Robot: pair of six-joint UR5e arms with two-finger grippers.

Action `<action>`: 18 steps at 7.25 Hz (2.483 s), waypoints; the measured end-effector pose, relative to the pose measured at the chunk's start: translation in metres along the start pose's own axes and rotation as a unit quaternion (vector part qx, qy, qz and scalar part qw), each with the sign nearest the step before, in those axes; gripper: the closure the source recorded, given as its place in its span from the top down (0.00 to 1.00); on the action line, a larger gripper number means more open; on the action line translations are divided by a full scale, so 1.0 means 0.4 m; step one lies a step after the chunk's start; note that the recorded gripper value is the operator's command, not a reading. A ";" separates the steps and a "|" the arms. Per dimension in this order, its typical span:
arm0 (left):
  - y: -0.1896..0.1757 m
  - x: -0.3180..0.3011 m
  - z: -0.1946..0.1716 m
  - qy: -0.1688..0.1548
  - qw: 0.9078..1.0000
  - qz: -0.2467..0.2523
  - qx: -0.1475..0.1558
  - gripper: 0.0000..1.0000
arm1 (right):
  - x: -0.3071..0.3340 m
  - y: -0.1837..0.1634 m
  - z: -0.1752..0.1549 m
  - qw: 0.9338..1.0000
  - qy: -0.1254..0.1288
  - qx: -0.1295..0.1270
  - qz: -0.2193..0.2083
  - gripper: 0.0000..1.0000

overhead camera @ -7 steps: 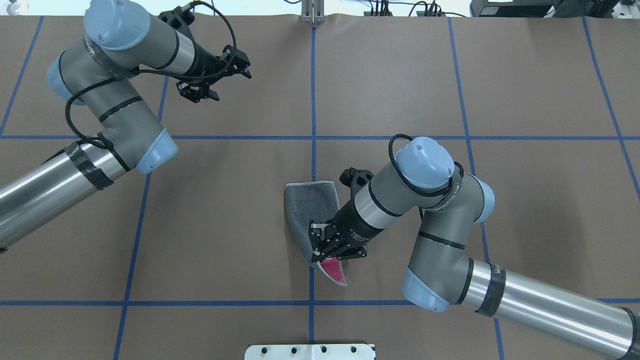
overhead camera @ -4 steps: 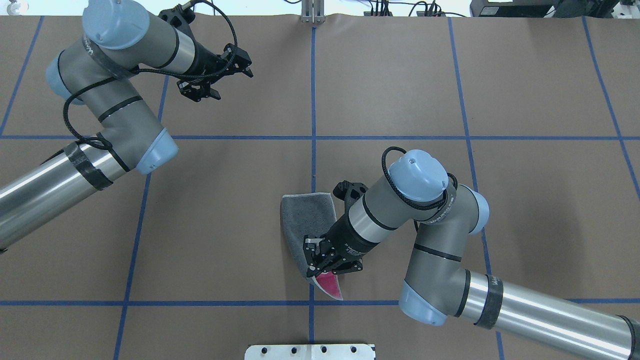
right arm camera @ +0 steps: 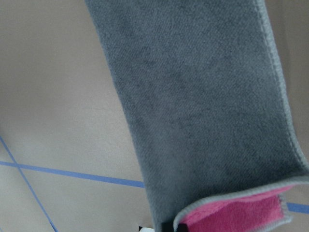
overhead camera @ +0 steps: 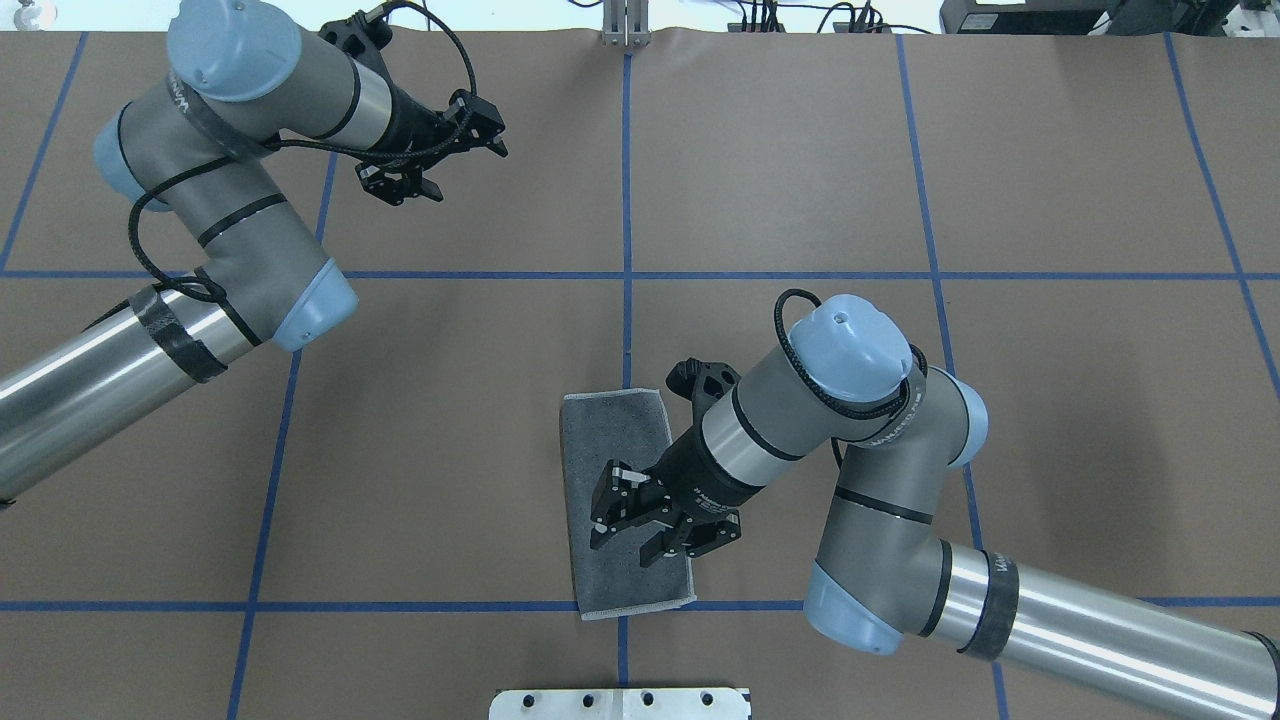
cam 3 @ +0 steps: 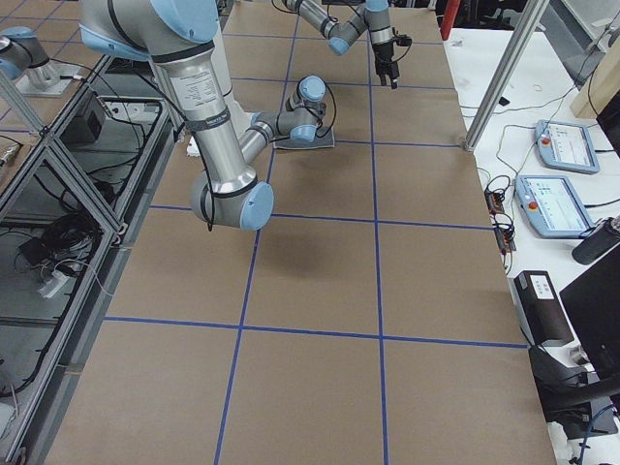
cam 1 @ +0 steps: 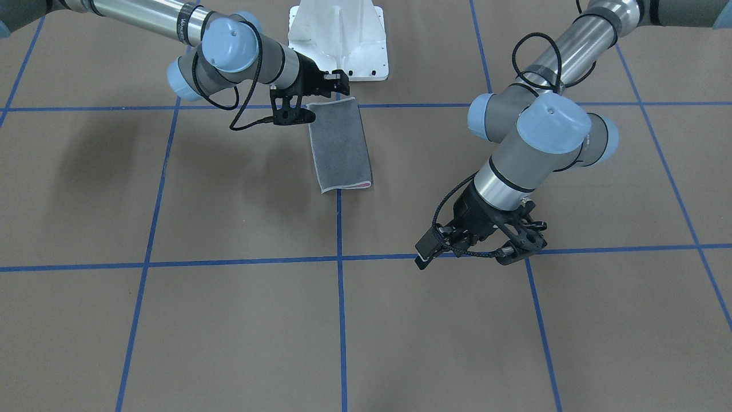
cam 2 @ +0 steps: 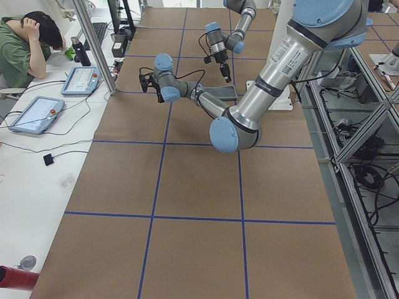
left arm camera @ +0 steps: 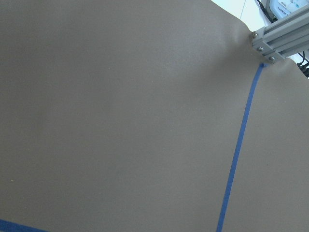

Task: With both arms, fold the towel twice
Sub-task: 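Release the strip and raise the right gripper away while the left arm lowers, then move the left gripper along the strip to its end farthest from the robot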

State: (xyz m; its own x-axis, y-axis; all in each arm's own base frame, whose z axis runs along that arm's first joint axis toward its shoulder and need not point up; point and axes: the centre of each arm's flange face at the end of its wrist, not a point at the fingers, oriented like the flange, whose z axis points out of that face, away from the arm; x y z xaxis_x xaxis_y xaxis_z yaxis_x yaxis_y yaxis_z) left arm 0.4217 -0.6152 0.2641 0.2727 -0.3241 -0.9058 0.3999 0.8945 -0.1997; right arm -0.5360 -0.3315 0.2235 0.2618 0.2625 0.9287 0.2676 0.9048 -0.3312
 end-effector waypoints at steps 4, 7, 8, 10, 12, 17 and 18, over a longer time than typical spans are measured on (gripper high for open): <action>0.146 0.019 0.008 0.018 0.999 0.026 -0.027 0.99 | 0.061 -0.208 -0.298 0.997 -0.014 0.066 0.023 1.00; 0.406 0.021 0.089 0.026 0.994 0.103 -0.030 0.95 | 0.181 -0.327 -0.470 0.994 -0.002 0.112 -0.013 1.00; 0.471 0.002 0.113 0.024 0.990 0.136 -0.027 0.93 | 0.210 -0.355 -0.494 0.992 0.002 0.124 -0.016 1.00; 0.531 -0.040 0.136 0.016 0.983 0.181 -0.031 0.86 | 0.242 -0.393 -0.518 0.990 0.008 0.138 -0.018 1.00; 0.575 -0.056 0.154 0.012 0.980 0.197 -0.030 0.77 | 0.256 -0.413 -0.519 0.989 0.014 0.147 -0.022 1.00; 0.624 -0.075 0.183 0.003 0.978 0.203 -0.038 0.63 | 0.253 -0.422 -0.523 0.988 0.015 0.150 -0.022 1.00; 0.629 -0.077 0.187 -0.001 0.978 0.203 -0.040 0.55 | 0.252 -0.422 -0.524 0.988 0.015 0.150 -0.022 1.00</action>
State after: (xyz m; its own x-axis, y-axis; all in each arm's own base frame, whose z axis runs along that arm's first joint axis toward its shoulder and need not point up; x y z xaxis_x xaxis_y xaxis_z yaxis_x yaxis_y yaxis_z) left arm 0.5793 -0.4029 0.2697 0.3962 0.0629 -0.9160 0.1889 0.9707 0.1484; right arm -0.3605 -0.5281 0.3380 0.2836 0.2140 0.9347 -0.0066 0.9752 -0.2213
